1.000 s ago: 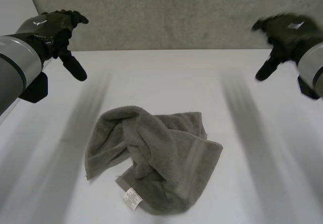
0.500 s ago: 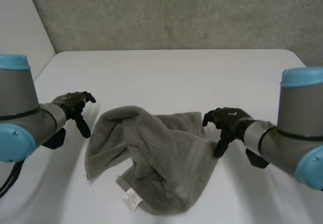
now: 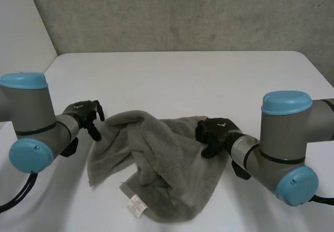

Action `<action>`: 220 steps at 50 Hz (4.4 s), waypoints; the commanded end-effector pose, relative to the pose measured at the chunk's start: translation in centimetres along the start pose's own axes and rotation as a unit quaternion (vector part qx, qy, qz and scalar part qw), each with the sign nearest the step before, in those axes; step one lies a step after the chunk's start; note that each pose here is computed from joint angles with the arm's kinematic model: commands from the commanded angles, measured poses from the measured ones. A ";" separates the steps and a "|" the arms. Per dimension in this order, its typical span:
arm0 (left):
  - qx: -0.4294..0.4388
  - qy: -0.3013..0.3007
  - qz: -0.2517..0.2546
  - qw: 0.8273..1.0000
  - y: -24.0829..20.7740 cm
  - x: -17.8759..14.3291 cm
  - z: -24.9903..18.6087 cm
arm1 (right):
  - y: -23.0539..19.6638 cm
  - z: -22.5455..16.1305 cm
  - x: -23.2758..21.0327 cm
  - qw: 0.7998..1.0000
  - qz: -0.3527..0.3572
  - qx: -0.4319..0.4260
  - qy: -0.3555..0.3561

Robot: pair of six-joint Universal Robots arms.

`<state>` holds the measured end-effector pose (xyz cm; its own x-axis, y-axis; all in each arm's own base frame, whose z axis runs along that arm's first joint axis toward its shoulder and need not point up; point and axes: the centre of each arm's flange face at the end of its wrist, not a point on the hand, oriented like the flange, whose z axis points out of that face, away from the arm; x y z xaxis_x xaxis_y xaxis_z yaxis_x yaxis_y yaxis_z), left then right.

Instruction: Fold the laundry

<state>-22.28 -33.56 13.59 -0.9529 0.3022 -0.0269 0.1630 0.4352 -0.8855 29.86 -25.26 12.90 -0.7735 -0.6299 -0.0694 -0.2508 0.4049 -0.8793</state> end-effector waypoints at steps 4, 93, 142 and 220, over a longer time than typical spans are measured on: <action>0.015 0.037 0.011 0.999 -0.5 0.9 0.5 | -2.6 0.4 -0.3 0.998 -0.039 0.040 -0.003; 0.221 -0.024 0.122 0.967 -4.5 2.3 2.8 | -8.1 2.5 7.9 0.875 -0.368 0.254 0.185; 0.120 0.018 0.215 0.969 0.5 -3.1 0.5 | -1.5 -3.4 9.9 0.958 -0.265 0.002 0.114; 0.088 0.054 0.150 0.983 0.9 -2.7 2.9 | -0.4 -2.7 10.5 0.965 -0.237 -0.009 0.113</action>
<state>-20.28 -36.38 11.32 -0.8196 0.4951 -0.2884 0.4081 0.1510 -0.9004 20.21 -30.27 13.88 -0.6769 -0.5857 0.4459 -0.6160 0.1190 -0.7787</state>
